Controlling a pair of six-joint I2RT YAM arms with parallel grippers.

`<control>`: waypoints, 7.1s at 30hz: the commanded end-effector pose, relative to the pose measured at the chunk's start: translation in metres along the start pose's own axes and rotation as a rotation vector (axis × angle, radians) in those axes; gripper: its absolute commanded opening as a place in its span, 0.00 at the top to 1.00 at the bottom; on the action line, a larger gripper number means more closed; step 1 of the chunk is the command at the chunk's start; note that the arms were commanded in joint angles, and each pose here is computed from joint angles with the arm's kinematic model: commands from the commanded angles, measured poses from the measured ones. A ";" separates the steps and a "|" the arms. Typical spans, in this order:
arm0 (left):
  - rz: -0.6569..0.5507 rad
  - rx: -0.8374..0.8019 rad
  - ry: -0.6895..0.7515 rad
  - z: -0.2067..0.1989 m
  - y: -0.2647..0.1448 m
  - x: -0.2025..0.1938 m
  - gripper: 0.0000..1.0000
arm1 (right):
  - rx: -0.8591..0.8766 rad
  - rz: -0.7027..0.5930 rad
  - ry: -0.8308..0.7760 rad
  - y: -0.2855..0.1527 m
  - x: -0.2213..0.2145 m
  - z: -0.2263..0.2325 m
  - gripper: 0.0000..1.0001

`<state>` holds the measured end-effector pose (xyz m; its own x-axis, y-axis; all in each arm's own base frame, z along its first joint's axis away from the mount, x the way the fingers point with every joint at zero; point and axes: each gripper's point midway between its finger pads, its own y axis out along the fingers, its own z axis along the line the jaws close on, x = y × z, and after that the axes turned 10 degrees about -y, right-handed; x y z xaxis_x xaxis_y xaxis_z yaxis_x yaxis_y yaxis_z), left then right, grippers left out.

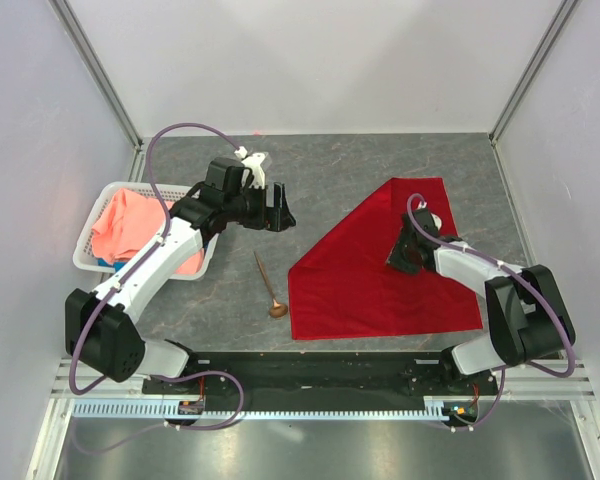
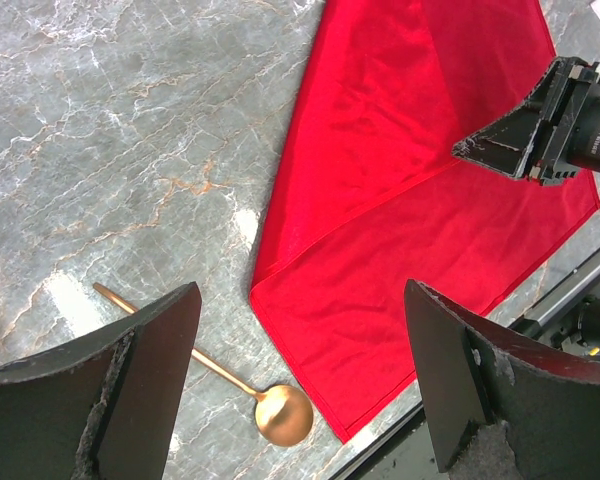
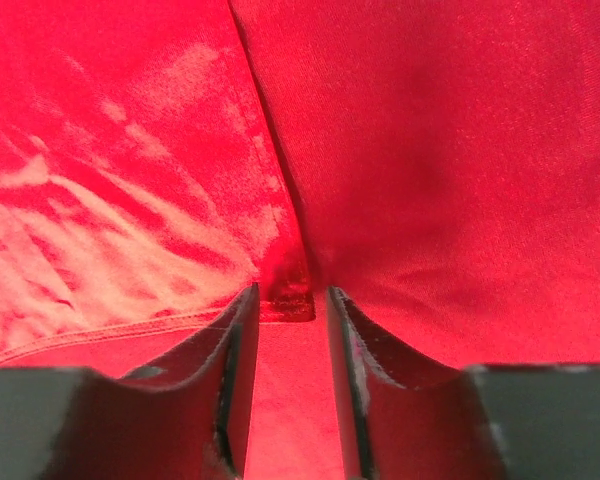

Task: Fold the napkin, place the utensils inside, and roll it up
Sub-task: Fold the napkin

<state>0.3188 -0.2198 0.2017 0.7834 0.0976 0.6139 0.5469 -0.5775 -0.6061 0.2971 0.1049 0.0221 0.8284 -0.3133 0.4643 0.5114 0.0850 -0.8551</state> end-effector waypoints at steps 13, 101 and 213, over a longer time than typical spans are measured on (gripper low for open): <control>-0.005 -0.060 0.026 -0.010 -0.008 0.000 0.11 | -0.033 -0.079 -0.014 -0.033 0.026 -0.021 1.00; 0.037 -0.335 0.038 -0.065 -0.041 -0.005 0.11 | -0.654 0.059 0.361 -0.141 0.009 -0.197 0.02; 0.294 -0.182 -0.044 -0.079 0.251 -0.068 0.98 | 0.127 -0.377 0.052 -0.124 0.083 -0.070 0.19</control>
<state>0.3660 -0.4509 0.0221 0.9235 -0.1299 0.3610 0.1586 -0.7274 -0.6676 0.2809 0.0051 0.1509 0.5817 -0.3881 0.7149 0.7955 0.0881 -0.5995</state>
